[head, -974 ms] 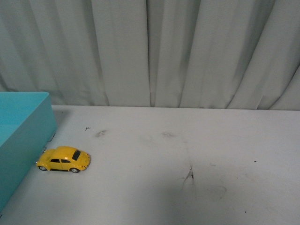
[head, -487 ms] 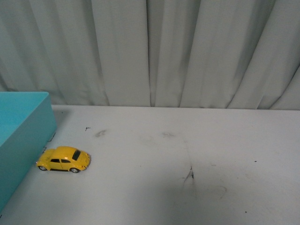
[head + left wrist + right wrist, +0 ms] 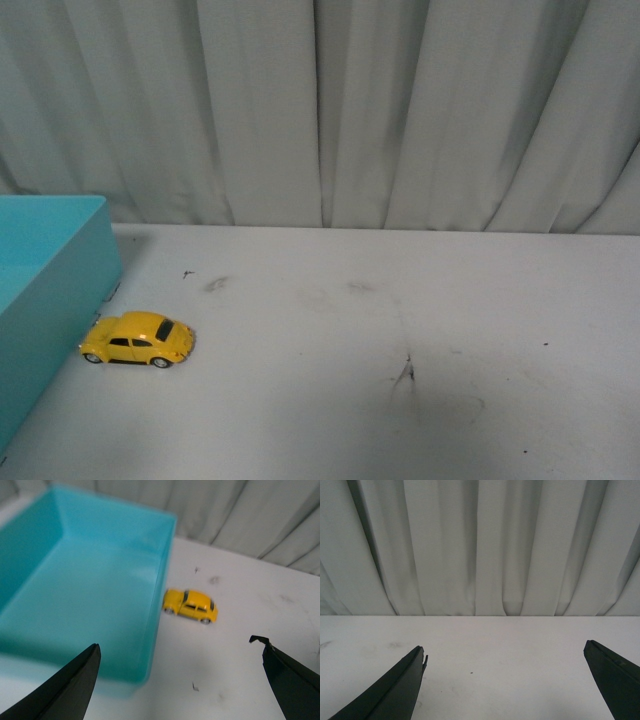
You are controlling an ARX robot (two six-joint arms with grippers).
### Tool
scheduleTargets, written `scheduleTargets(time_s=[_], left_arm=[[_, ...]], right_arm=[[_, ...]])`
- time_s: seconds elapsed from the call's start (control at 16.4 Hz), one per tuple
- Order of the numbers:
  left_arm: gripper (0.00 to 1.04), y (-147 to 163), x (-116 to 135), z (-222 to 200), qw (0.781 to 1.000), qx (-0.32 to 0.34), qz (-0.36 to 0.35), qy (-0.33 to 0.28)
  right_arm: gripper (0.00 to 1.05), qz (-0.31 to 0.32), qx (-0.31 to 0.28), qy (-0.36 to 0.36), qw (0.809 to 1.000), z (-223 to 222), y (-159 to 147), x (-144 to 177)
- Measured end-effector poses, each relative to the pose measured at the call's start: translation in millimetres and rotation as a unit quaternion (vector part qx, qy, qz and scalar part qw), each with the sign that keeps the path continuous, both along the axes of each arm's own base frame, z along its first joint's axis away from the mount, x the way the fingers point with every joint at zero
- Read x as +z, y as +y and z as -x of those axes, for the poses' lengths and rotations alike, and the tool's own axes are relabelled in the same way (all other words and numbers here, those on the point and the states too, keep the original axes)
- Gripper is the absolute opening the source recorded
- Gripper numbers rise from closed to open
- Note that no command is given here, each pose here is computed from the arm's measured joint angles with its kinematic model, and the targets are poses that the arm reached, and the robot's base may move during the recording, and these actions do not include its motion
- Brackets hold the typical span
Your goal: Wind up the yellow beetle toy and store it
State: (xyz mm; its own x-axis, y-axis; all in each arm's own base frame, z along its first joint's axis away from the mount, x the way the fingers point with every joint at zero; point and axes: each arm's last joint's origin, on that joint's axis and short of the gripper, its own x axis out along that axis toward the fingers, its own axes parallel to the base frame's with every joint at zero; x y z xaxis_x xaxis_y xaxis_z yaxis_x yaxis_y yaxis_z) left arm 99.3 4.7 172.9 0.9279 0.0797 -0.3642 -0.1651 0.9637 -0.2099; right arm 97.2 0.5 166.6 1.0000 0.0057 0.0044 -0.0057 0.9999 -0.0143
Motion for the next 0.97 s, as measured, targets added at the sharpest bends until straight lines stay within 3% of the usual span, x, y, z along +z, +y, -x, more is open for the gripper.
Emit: scheduleTargets(time_s=[0.06, 0.12, 0.3, 0.49, 0.73, 0.97], left_arm=[[0.98, 7.0, 12.4, -1.1, 0.996, 0.042, 0.073, 0.009], [0.98, 13.1, 29.4, -1.2, 0.988, 0.064, 0.133, -0.031], [0.98, 22.1, 64.8, -20.8, 0.983, 0.062, 0.144, -0.093], [0.98, 23.9, 68.3, -67.8, 0.989, 0.018, 0.123, -0.074], [0.98, 10.2, 95.0, -148.6, 0.994, -0.061, 0.044, -0.081], [0.98, -19.4, 70.6, -233.8, 0.981, -0.188, -0.051, -0.001]], right_arm=[[0.98, 0.0, -0.001, 0.0, 1.0, 0.0, 0.0, 0.0], [0.98, 0.0, -0.001, 0.0, 1.0, 0.0, -0.1, 0.0], [0.98, 0.0, -0.001, 0.0, 1.0, 0.0, -0.1, 0.0], [0.98, 0.0, -0.001, 0.0, 1.0, 0.0, -0.1, 0.0], [0.98, 0.0, -0.001, 0.0, 1.0, 0.0, -0.1, 0.0], [0.98, 0.0, 0.0, 0.0, 1.0, 0.0, 0.0, 0.0]])
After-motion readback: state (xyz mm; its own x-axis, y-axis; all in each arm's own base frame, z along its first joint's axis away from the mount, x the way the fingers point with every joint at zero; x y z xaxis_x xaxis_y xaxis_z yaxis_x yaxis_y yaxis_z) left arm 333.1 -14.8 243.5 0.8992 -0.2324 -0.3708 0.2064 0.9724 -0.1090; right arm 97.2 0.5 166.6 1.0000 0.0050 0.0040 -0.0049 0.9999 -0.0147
